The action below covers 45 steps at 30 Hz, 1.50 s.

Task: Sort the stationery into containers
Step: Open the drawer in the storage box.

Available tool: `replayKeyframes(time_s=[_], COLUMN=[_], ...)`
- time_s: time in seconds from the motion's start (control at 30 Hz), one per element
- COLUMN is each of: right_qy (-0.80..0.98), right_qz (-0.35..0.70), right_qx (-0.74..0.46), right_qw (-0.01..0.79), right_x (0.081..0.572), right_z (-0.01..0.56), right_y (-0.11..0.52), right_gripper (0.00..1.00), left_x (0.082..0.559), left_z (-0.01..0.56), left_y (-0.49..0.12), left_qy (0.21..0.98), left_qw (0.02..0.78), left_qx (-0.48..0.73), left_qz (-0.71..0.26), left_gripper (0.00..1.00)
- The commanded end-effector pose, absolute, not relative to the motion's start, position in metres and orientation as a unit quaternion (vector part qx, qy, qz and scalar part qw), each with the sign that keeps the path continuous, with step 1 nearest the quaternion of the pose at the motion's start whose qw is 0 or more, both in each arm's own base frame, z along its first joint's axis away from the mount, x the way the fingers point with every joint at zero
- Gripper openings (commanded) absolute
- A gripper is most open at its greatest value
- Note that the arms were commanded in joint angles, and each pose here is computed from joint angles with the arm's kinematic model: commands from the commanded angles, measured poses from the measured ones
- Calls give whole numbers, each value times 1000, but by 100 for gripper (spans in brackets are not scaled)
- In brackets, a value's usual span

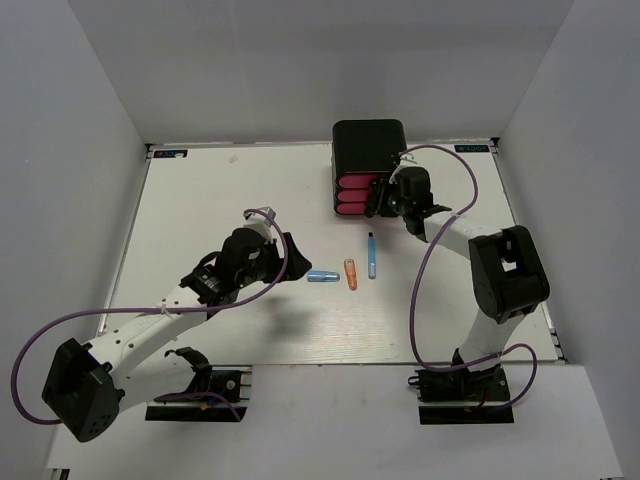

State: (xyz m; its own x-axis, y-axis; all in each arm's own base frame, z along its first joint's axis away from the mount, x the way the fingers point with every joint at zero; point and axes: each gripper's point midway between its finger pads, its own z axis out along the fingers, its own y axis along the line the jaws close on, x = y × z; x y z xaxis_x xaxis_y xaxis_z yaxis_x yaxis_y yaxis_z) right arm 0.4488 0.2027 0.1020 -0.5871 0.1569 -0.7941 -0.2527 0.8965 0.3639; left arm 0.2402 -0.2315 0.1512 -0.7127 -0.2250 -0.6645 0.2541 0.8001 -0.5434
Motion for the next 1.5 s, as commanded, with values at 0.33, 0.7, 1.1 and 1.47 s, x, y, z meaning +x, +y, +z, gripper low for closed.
replayKeyframes(time_s=[0.33,0.7,1.1,1.47], right_qy=[849,839,870,893], right_qz=[230,244,232,224], right_qx=[-9,-50,-77,-83], right_qw=[476,483,428,381], right_x=[402,404,349,322], right_z=[116,136,111,69], right_y=[181,191,180,186], right_gripper=[35,76,70,69], left_x=[241,243,240,238], left_z=[157,165,163,166], left_y=[-237,-239,-237,-235], left_qy=[860,855,855,853], left_qw=[386,392,392,394], left_qx=[9,9,9,9], left_qz=[-335,-340,-340,-342], left_gripper=[86,86,86,86])
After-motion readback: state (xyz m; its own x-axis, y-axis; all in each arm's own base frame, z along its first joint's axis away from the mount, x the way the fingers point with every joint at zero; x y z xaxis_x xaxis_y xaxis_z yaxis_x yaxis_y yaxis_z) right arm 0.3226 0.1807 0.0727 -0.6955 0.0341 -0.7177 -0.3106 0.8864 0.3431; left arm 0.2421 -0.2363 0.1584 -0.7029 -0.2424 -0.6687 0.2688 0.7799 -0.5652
